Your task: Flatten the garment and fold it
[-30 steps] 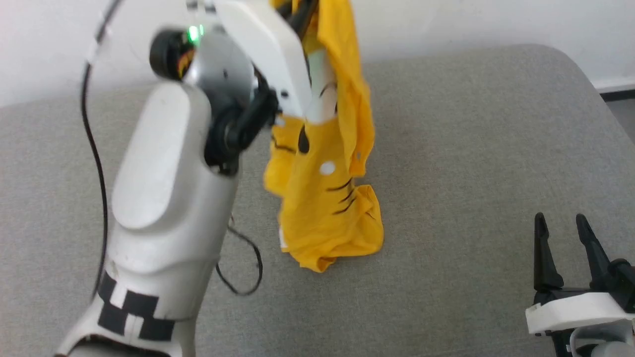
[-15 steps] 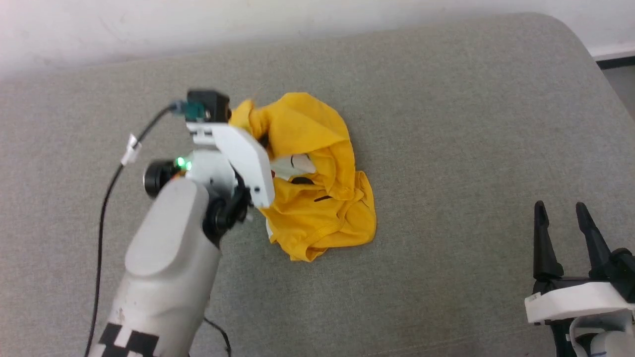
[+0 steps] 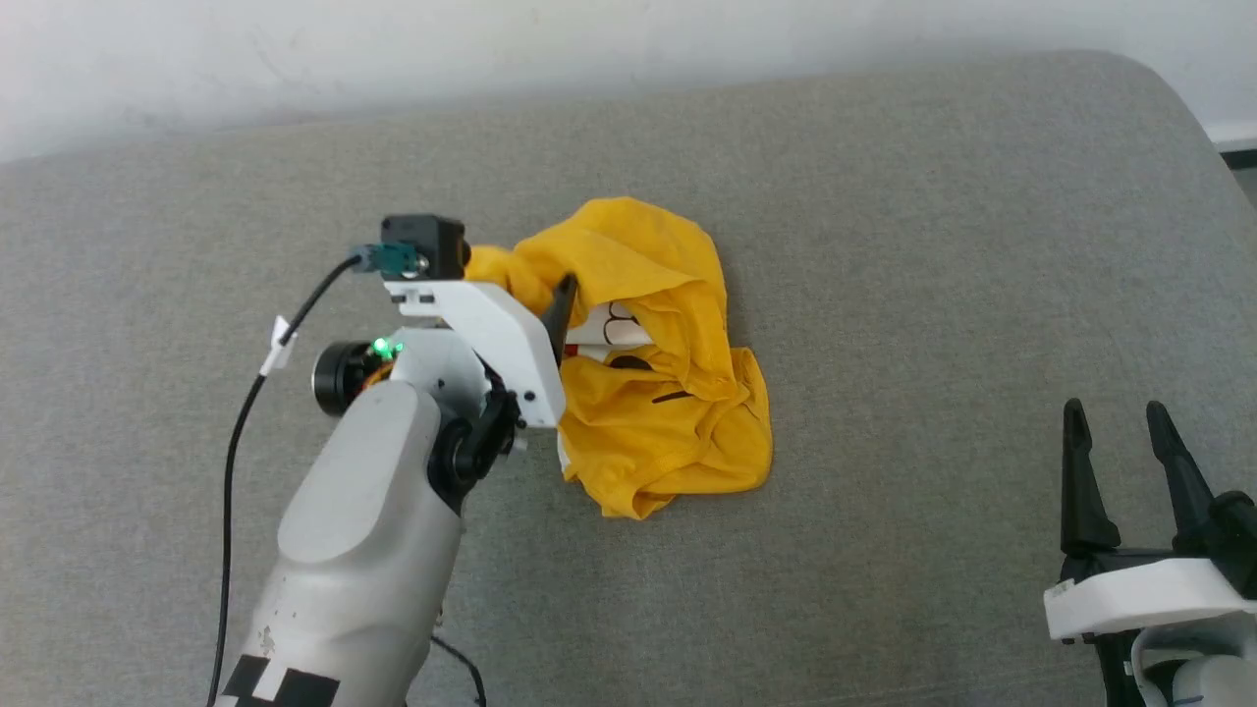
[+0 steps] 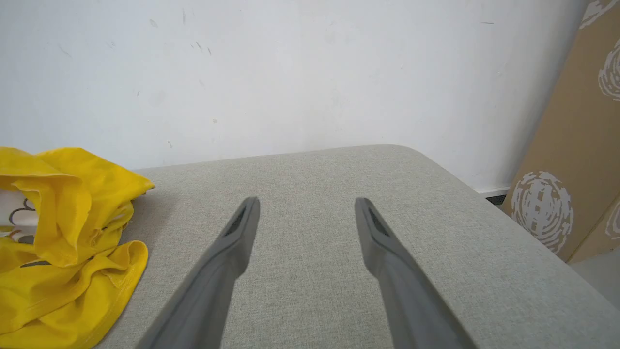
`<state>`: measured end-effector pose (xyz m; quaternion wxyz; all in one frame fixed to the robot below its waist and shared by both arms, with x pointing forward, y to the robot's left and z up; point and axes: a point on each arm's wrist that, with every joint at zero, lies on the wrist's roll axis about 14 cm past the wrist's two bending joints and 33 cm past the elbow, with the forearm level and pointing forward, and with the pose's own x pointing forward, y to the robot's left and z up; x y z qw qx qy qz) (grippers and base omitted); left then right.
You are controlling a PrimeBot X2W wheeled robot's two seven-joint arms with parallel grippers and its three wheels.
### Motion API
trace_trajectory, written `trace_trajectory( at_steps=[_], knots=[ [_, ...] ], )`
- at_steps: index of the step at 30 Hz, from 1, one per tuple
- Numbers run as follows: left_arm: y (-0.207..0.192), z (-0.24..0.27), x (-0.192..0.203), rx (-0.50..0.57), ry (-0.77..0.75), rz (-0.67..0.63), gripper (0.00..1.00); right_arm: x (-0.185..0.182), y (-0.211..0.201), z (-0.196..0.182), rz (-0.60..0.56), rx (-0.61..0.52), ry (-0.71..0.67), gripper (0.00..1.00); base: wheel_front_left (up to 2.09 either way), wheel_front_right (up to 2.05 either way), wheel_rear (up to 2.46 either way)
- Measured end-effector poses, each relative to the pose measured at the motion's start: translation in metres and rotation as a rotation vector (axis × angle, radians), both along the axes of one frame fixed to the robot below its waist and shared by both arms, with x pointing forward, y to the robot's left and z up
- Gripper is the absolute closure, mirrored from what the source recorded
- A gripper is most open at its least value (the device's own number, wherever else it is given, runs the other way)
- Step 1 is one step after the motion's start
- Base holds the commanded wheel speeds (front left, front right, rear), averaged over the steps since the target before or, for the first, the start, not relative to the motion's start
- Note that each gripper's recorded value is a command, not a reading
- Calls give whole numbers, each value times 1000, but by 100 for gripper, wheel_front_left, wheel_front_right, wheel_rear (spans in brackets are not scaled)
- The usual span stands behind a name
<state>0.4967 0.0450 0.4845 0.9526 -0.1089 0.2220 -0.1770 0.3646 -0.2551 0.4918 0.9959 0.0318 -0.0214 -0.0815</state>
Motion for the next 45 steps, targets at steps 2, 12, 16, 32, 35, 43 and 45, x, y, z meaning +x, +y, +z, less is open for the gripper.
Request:
trace_trajectory(
  at_steps=[2,12,16,32,35,43,45],
  knots=[
    [2,18,3,-26,-70,15,0,1,2,3,5,-2,-8,0,0,0,0],
    [41,84,-14,-134,-449,168,0,-5,1,10,3,-4,-29,0,0,0,0],
    [64,82,-40,-131,-552,224,0,-8,-1,11,-3,-5,-32,0,0,0,0],
    [118,39,-127,19,-537,399,0,-10,5,6,14,-2,-17,0,0,0,0],
    [122,43,-130,24,-552,408,0,-8,10,7,31,-1,-22,0,0,0,0],
    [130,47,-134,28,-567,436,0,19,66,4,205,11,52,0,0,0,0],
    [132,45,-135,29,-562,439,0,29,81,6,252,5,77,0,0,0,0]
  ],
)
